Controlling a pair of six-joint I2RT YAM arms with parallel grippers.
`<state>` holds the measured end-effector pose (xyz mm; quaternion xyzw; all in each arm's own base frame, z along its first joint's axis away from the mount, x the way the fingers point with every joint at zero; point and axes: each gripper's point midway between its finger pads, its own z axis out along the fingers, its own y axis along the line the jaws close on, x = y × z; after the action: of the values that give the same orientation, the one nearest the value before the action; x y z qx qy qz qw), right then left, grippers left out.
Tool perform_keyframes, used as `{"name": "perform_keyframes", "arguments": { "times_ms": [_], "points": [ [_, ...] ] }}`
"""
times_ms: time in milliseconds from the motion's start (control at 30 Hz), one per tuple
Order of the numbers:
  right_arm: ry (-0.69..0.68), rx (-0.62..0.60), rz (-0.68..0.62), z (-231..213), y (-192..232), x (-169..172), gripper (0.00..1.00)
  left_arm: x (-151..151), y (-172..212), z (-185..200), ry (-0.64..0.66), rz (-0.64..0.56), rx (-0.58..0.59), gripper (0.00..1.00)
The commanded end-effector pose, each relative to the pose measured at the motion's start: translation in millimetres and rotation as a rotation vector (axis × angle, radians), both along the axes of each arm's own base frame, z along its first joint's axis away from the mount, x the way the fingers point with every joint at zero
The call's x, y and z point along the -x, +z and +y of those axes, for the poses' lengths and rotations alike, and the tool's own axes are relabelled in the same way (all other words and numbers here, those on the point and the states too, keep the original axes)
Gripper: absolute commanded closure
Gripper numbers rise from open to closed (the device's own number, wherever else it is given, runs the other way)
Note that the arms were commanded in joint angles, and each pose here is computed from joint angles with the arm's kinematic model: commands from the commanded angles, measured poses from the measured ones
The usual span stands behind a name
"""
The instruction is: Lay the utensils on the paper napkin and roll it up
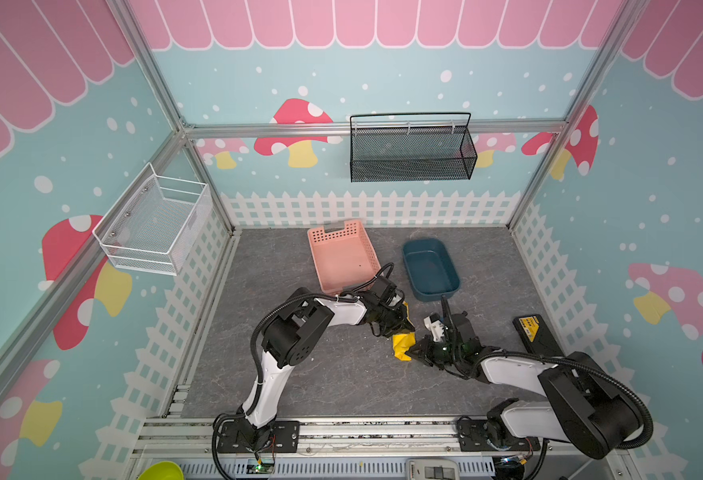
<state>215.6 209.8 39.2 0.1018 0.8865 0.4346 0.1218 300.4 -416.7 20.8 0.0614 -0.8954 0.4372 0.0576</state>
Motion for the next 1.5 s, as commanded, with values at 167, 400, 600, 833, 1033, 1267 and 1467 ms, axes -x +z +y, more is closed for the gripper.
{"name": "perform_keyframes", "arguments": {
  "times_ms": [167,400,600,833,1033,1267,1467],
  "points": [
    [-0.158,-0.013,-0.003,-23,4,-1,0.99,-18,-43,35,0.214,0.045,-0.123,0.97],
    [-0.211,-0.116,-0.011,-23,11,1,0.99,-33,-46,39,0.326,0.043,-0.087,0.97],
    [-0.211,-0.21,-0.043,-14,22,-8,0.99,-36,-48,41,0.385,0.05,-0.059,0.97],
    [-0.204,-0.232,-0.027,-6,19,-22,0.99,-34,-50,43,0.394,0.058,-0.049,0.97],
    [-0.207,-0.239,-0.016,-3,14,-28,1.0,-33,-49,43,0.395,0.062,-0.041,0.97],
    [-0.217,-0.221,0.007,-3,5,-33,1.0,-33,-48,42,0.394,0.065,-0.036,0.97],
    [-0.226,-0.21,0.03,-5,-2,-32,1.0,-33,-48,42,0.396,0.068,-0.035,0.97]
  ]
}}
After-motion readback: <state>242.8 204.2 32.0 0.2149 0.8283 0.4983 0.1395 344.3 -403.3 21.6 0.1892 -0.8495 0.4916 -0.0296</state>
